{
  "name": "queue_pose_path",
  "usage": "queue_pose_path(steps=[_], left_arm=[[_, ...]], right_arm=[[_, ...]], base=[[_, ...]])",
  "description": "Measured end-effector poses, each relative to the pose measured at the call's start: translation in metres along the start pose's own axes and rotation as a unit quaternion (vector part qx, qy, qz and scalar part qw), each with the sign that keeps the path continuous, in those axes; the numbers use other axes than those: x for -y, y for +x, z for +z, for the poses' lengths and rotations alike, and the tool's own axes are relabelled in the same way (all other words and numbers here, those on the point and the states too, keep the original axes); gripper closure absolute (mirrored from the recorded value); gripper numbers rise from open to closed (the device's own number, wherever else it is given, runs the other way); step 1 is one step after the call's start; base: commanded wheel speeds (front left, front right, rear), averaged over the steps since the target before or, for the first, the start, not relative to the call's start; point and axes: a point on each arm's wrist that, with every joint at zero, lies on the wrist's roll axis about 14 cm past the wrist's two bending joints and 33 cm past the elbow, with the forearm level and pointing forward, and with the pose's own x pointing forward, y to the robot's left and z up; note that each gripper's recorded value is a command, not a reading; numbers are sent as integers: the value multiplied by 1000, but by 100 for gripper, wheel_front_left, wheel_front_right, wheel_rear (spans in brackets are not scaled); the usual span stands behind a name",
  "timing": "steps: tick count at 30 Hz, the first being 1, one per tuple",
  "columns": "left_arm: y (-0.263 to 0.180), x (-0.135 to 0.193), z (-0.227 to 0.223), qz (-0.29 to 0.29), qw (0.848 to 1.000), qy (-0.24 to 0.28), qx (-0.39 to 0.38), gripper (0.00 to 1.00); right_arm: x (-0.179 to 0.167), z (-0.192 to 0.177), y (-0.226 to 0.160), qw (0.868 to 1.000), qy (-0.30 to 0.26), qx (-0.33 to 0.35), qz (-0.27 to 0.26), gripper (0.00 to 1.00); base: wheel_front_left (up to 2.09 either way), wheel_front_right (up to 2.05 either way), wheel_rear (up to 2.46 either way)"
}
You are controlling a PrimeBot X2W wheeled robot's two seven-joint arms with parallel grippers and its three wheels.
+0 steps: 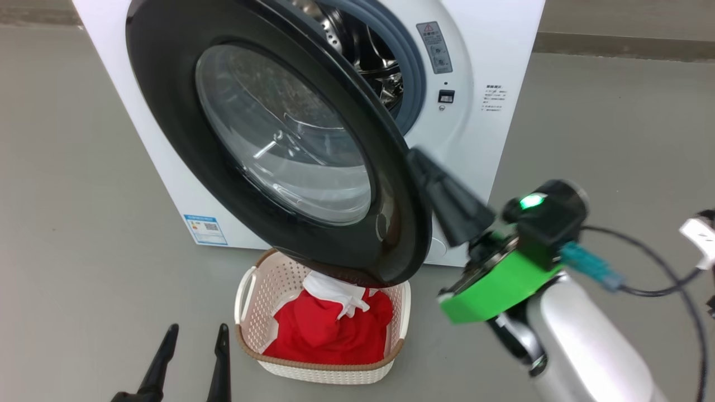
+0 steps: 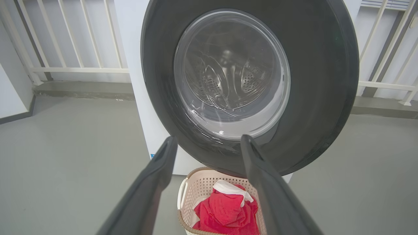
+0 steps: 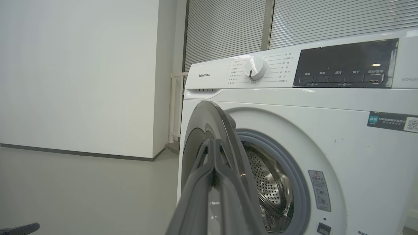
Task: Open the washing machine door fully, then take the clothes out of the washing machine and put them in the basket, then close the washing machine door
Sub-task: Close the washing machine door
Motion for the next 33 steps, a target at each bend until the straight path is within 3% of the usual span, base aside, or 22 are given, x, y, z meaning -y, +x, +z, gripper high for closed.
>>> queue_pose_path(steps=[7, 15, 33], left_arm=[[1, -1, 3, 2, 1000, 0, 6, 0], [5, -1, 0, 3, 1000, 2, 4, 0], [15, 2, 0, -1, 1000, 1, 9, 0]], right_arm=[[-28, -74, -20, 991, 49, -124, 28, 100], [-23, -133, -44, 975, 79, -207, 10, 100], [5, -150, -18, 974, 63, -220, -2, 100]], base=[[0, 0, 0], [0, 0, 0], [0, 0, 0]])
